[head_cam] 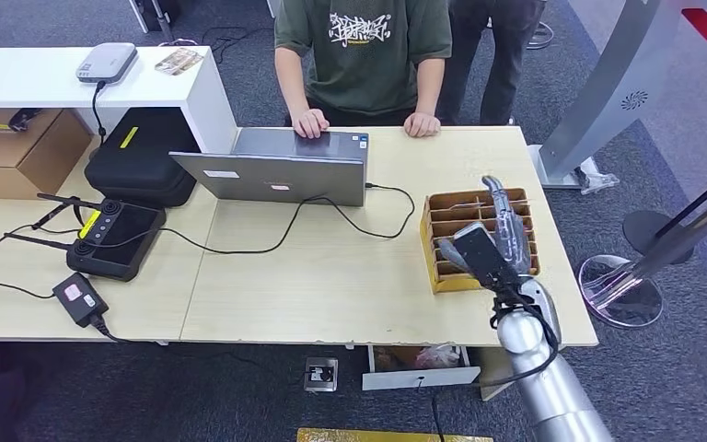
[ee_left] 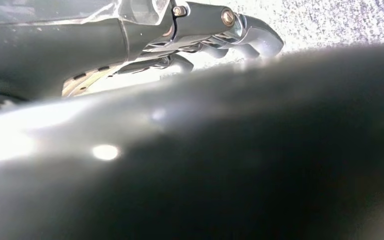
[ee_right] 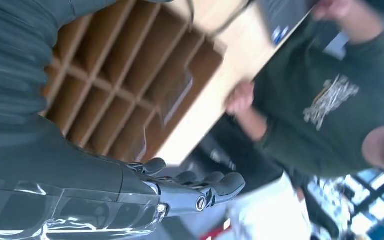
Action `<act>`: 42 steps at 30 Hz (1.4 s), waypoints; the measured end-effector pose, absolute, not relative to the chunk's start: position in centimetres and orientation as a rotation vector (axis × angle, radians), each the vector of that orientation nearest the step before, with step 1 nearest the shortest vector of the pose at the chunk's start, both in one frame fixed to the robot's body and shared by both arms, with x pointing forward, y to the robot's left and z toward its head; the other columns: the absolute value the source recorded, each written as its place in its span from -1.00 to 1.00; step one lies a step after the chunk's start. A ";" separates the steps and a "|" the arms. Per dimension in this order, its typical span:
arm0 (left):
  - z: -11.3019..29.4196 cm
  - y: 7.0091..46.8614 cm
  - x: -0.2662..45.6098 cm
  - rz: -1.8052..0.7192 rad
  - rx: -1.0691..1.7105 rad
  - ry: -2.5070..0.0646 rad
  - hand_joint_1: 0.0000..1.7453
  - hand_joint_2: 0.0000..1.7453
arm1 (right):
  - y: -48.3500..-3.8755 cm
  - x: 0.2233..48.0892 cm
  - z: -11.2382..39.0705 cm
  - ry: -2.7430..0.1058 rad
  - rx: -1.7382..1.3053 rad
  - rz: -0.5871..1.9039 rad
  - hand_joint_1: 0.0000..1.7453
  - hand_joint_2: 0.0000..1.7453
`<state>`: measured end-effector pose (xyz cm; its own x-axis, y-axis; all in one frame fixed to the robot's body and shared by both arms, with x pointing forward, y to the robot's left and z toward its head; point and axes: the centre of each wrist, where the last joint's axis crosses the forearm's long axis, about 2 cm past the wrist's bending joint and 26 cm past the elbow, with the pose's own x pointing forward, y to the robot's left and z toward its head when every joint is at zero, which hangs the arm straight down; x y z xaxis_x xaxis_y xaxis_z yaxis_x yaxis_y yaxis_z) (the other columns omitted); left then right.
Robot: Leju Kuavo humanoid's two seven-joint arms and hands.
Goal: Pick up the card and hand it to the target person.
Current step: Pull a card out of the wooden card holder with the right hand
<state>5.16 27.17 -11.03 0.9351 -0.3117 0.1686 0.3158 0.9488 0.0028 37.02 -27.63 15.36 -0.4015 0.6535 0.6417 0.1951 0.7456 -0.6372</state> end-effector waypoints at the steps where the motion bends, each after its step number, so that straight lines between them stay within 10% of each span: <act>1: -11.0 27.2 5.2 -0.321 -0.024 -0.168 -1.00 -1.00 | -27.9 37.4 15.5 -1.952 -0.684 0.599 -1.00 1.00; 42: -11.0 26.9 5.6 -0.350 -0.020 -0.145 -1.00 -1.00 | -26.6 42.1 17.5 -1.661 -1.299 1.050 -1.00 1.00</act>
